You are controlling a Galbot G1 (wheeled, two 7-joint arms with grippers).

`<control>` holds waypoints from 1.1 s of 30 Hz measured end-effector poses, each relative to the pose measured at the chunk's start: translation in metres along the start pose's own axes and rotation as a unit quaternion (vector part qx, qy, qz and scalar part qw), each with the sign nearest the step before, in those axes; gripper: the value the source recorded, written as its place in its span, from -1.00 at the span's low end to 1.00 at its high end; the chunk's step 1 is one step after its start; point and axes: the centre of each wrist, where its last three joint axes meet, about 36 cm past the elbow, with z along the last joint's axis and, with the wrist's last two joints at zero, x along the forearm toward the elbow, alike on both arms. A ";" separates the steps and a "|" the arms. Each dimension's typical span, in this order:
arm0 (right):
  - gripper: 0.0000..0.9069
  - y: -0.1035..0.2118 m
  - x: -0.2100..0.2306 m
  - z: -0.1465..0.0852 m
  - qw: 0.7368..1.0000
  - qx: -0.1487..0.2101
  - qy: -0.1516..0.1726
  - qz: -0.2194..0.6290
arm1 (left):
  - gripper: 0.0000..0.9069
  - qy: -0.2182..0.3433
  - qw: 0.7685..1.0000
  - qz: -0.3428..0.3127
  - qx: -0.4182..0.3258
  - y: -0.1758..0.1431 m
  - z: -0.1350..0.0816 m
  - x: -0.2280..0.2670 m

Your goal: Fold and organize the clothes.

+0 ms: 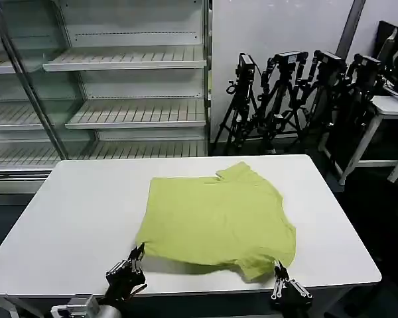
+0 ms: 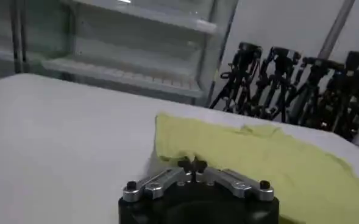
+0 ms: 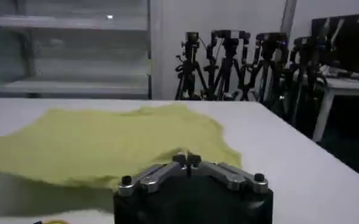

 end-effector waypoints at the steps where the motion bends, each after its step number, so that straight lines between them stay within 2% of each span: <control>1: -1.00 -0.001 -0.003 0.000 1.000 0.000 -0.002 0.000 | -0.93 -0.002 1.000 0.002 0.000 0.000 -0.001 0.000; 15: -1.00 -0.016 -0.054 0.003 0.999 0.004 -0.017 -0.027 | -0.93 -0.016 1.000 0.021 0.000 0.005 0.000 -0.022; 33: -1.00 -0.025 -0.126 0.003 0.997 0.037 -0.021 -0.061 | -0.93 -0.019 0.999 0.019 -0.017 0.018 0.001 -0.069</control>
